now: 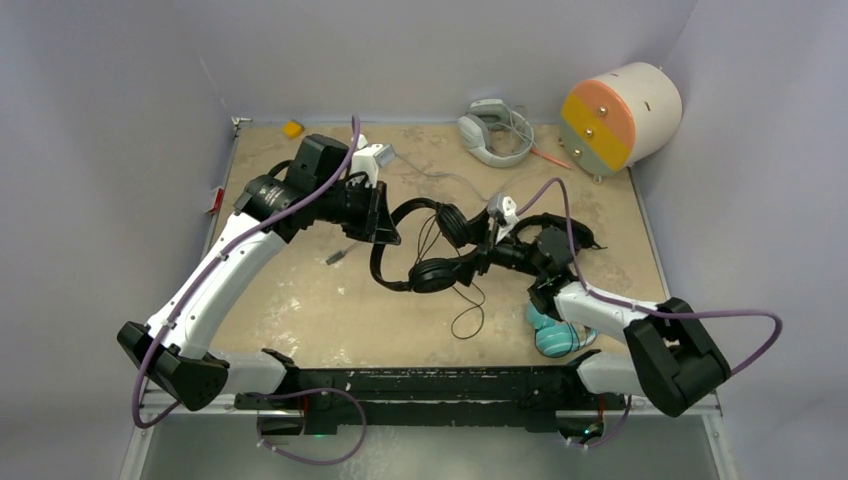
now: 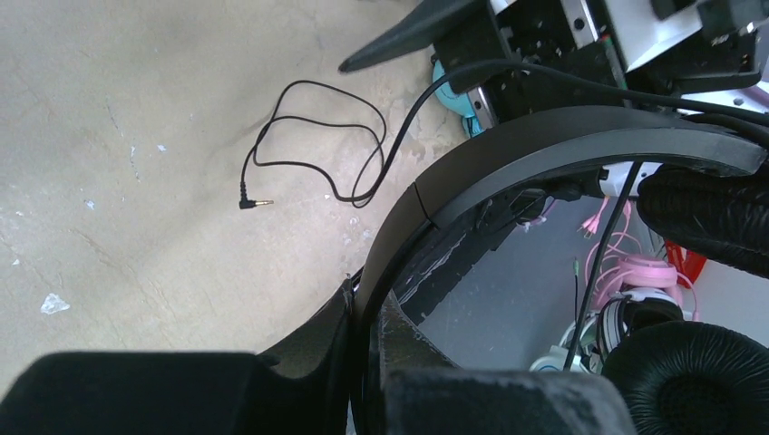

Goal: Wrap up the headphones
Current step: Wrap the headphones cable around the headphones.

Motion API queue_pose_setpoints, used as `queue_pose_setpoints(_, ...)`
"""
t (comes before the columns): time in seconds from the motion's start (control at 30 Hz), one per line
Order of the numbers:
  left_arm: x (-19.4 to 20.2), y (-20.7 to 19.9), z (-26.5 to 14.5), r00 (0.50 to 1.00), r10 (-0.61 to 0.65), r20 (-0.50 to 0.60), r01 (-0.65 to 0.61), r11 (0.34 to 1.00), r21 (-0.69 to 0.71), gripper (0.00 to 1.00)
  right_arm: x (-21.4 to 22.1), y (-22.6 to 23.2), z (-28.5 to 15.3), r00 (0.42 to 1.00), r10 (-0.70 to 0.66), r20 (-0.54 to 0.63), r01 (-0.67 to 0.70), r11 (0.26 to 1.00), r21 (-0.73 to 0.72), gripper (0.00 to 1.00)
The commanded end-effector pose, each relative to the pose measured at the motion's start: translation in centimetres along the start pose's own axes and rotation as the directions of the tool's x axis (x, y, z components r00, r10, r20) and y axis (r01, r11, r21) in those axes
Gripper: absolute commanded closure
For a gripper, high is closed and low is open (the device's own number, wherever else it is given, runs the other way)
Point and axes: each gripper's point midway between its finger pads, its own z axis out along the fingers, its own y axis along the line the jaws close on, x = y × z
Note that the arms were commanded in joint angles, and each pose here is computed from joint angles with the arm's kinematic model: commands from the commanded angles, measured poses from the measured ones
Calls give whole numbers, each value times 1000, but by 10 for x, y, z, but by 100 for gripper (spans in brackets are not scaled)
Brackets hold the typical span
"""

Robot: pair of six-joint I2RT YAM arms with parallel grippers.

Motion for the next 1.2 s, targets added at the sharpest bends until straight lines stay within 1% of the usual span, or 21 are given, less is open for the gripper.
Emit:
queue_pose_setpoints(0.0,-15,-11,-12,999,15,49,-16,1000,18,100,-15,22,19,997,-61,45,65,992,-109,14)
queue_pose_setpoints(0.1,-14,-11,-14,999,13,48,-14,1000,15,100,-14,23,33,996,-66,52,71,991,-116,12)
queue_pose_setpoints(0.17,-13,-11,-14,999,12,47,-12,1000,10,100,-15,24,43,996,-67,59,75,988,-135,14)
queue_pose_setpoints(0.23,-12,-11,-15,999,12,47,-13,1000,6,100,-16,26,53,996,-55,64,65,986,-155,18)
queue_pose_setpoints(0.3,-12,-10,-16,999,12,49,-12,1000,1,100,-18,25,66,998,-31,60,41,984,-171,26)
queue_pose_setpoints(0.37,-12,-9,-16,999,12,49,-12,1000,-3,100,-12,19,76,999,7,38,-1,986,-165,35)
queue_pose_setpoints(0.4,-13,-9,-16,999,12,51,-12,1000,-7,100,-10,15,78,999,25,47,-17,988,-150,40)
queue_pose_setpoints(0.43,-12,-7,-16,999,9,52,-8,1000,-17,100,-6,13,78,996,74,49,-66,988,-142,46)
queue_pose_setpoints(0.47,-12,-5,-17,999,7,53,-5,999,-32,100,-3,14,76,994,95,56,-86,986,-146,52)
queue_pose_setpoints(0.53,-12,3,-18,998,3,61,2,997,-75,100,-5,5,70,989,121,85,-112,988,-109,70)
queue_pose_setpoints(0.6,-12,9,-21,997,8,78,1,994,-112,100,-3,-8,63,985,147,91,-143,988,-52,95)
queue_pose_setpoints(0.63,-13,10,-23,996,14,90,-3,993,-121,100,0,-15,58,982,162,93,-161,987,-14,100)
queue_pose_setpoints(0.77,-16,9,-31,990,21,136,-3,991,-130,100,11,-34,38,973,210,99,-218,973,79,100)
queue_pose_setpoints(0.87,-22,6,-34,987,19,161,2,992,-128,100,27,-35,33,974,222,50,-226,969,98,100)
queue_pose_setpoints(0.93,-27,6,-35,984,23,179,1,991,-133,100,38,-31,27,970,244,26,-245,965,97,100)
queue_pose_setpoints(1.03,-37,15,-39,976,17,219,25,982,-187,100,50,-24,18,964,265,16,-266,959,101,100)
queue_pose_setpoints(1.17,-50,20,-41,963,-15,270,68,979,-191,100,69,3,17,950,308,-55,-306,951,37,100)
